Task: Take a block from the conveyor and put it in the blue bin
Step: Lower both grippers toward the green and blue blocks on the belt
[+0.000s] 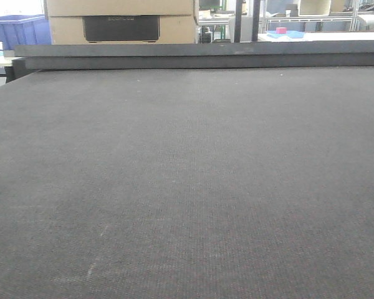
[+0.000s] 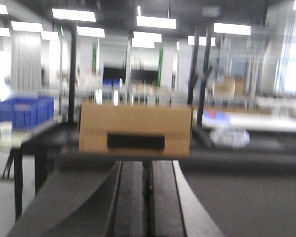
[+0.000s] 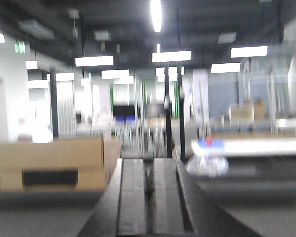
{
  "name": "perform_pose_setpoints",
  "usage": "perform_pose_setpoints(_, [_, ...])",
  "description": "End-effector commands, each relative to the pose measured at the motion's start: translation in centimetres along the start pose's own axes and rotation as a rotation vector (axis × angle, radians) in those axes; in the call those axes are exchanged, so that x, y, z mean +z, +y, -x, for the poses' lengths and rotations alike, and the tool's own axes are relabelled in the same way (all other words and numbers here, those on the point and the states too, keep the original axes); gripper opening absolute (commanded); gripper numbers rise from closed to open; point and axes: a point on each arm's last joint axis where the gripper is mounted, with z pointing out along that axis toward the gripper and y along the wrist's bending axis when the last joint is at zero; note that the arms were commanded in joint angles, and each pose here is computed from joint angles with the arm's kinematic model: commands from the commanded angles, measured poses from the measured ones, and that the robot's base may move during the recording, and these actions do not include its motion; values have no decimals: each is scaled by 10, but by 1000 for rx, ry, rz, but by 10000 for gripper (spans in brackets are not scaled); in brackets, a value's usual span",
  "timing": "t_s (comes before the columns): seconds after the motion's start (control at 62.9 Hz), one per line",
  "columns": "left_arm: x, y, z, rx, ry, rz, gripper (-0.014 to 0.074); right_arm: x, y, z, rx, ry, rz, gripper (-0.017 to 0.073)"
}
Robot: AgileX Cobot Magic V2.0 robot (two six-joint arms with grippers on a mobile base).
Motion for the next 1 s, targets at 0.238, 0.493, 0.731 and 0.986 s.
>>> perform_pose_setpoints(0.238, [84,-4,13,-47,535,-40,-111,61,4,-5,8,635,5,-166])
perform_pose_setpoints(0.493, [143,-4,-33,-95,825,-53,-111,93,-1,-52,18,995,-13,-166])
perform_pose_setpoints(0.731, [169,-2,-77,-111,1072,-51,-111,108,1,-73,18,1107,7,-166])
perform_pose_setpoints(0.986, [169,0,-126,-126,1245,-37,-111,122,1,-103,23,1254,11,-158])
